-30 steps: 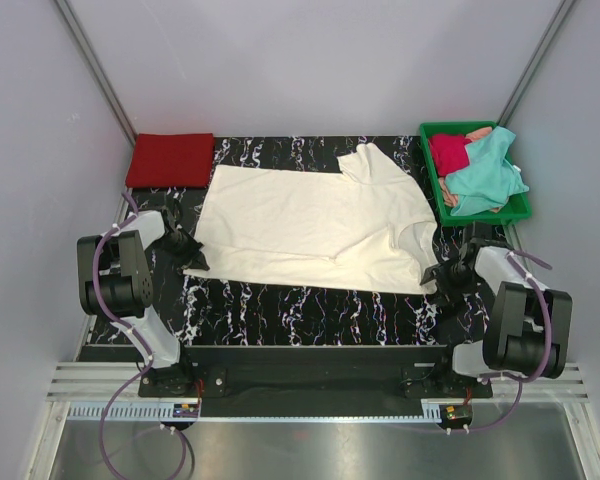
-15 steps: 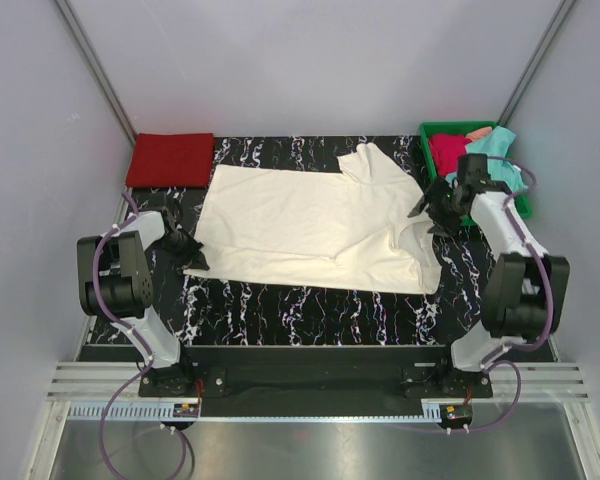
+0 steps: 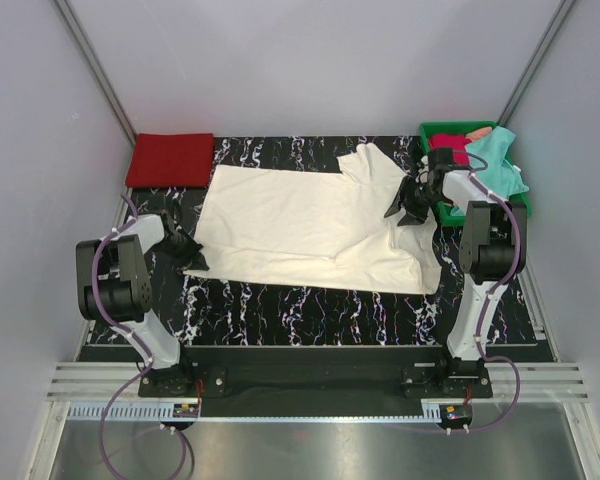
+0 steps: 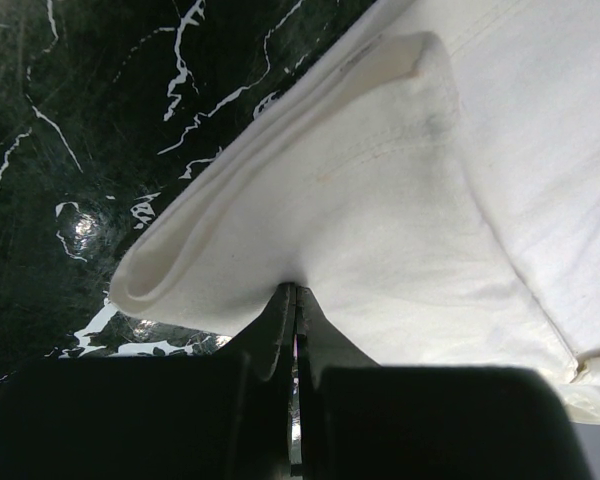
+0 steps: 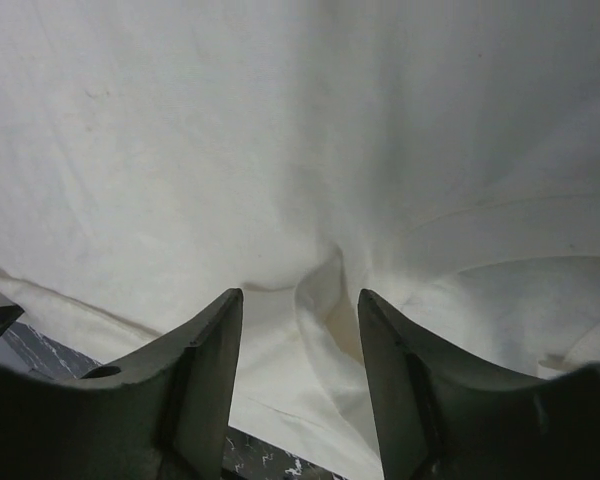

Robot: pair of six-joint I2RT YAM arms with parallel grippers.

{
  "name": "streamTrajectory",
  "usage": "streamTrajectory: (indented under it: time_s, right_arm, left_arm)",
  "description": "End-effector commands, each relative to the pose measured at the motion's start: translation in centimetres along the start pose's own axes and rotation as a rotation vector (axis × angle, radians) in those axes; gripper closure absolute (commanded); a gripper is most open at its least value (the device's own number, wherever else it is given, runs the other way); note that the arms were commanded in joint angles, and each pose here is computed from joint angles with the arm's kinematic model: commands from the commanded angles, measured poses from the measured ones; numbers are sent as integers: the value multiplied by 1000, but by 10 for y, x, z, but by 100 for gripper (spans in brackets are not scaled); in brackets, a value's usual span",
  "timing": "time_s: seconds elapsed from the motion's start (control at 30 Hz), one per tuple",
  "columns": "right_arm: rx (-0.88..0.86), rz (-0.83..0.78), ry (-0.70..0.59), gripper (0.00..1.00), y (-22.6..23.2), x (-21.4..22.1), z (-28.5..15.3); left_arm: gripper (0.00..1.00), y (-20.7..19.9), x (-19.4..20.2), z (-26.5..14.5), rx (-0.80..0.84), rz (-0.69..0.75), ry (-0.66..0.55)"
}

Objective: Fold and stack the t-shirts
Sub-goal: Fold the tshirt

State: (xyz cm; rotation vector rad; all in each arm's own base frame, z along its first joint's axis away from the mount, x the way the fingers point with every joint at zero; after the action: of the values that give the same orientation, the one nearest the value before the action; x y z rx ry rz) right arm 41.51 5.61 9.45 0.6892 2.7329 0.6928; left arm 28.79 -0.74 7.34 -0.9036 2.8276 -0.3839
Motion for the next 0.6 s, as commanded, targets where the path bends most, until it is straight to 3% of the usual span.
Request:
streamTrajectory:
  time_s: [0.0, 0.37, 0.43, 0.5, 0.53, 0.57]
  right_arm:
    - [-78, -51, -11, 45, 18, -8, -9]
    - [-79, -58, 50, 48, 27, 4, 15]
    - [-68, -65, 49, 52, 28, 4, 18]
    - [-61, -72, 28, 64, 30, 2, 15]
    - [-47, -70, 8, 76, 30, -1, 13]
    - [-51, -77, -15, 76, 34, -3, 6]
  left_arm:
    - [100, 5, -3, 0, -9, 17, -46]
    - [100, 2, -8, 0, 0, 18, -50]
    - [100, 2, -8, -1, -3, 18, -49]
    - [100, 3, -8, -1, -6, 20, -52]
    - [100, 3, -7, -2, -9, 20, -53]
    - [100, 5, -6, -2, -12, 18, -52]
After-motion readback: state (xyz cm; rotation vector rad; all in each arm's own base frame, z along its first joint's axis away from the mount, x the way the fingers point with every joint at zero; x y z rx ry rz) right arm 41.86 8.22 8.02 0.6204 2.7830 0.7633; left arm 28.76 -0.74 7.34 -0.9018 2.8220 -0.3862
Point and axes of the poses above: each gripper's point midway between its finger pads, its own z axis out along the fingers, its own y axis along the line the jaws close on, x = y × z, the point moved 6 cm from there along -z, back along the fingers, and after that the axes turned 9 degrees about z, right-handed, at the moved point
